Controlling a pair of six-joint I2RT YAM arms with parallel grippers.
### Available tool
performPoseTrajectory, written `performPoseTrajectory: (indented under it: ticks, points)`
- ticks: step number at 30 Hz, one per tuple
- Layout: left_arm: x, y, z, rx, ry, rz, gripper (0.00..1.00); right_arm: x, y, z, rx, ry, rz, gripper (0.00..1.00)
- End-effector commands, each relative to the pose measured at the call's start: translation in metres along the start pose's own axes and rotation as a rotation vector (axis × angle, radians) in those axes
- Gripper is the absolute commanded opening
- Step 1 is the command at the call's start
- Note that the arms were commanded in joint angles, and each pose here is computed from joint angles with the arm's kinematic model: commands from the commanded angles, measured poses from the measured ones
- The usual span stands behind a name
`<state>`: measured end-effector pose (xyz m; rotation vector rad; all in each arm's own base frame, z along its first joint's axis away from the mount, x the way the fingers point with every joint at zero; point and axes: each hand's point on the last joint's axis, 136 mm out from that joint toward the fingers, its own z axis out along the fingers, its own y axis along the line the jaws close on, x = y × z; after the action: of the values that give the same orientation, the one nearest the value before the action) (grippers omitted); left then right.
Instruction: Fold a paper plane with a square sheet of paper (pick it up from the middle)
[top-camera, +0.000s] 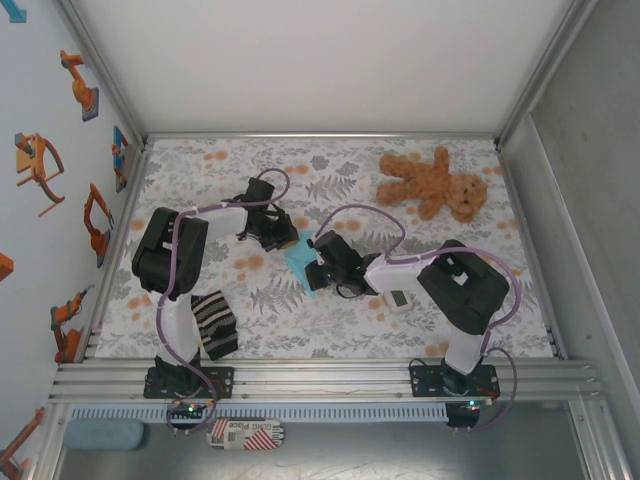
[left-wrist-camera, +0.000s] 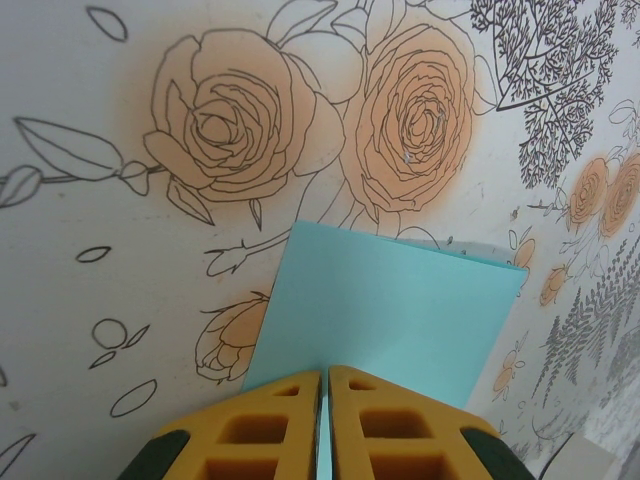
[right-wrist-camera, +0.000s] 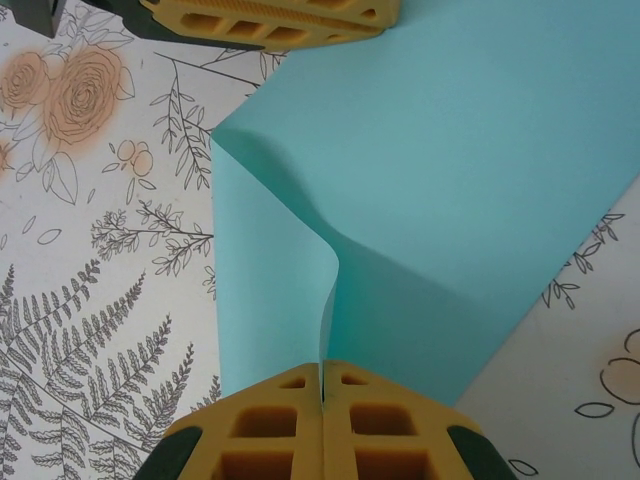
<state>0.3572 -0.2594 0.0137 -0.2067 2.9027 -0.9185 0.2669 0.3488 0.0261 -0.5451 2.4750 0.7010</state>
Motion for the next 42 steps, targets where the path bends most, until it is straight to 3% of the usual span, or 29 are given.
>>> performPoseTrajectory:
  ticks: [1,17,25,33,42]
  points:
    - [0.015,0.022,0.012,-0.077,0.064,-0.019,0.11,0.003,-0.009,0.002,0.035,0.007,0.029,0.00]
    - [0.011,0.011,0.005,-0.050,0.052,-0.010,0.11,0.008,-0.011,0.007,0.040,0.031,0.031,0.00]
    - [-0.008,-0.037,-0.045,0.046,-0.060,0.041,0.17,0.010,-0.011,0.009,0.039,0.043,0.035,0.00]
    - [0.037,-0.032,-0.063,0.102,-0.066,-0.002,0.14,0.008,-0.009,0.010,0.031,0.040,0.034,0.00]
    - [0.078,-0.024,-0.042,0.101,0.024,-0.033,0.10,0.007,-0.010,0.010,0.032,0.043,0.033,0.00]
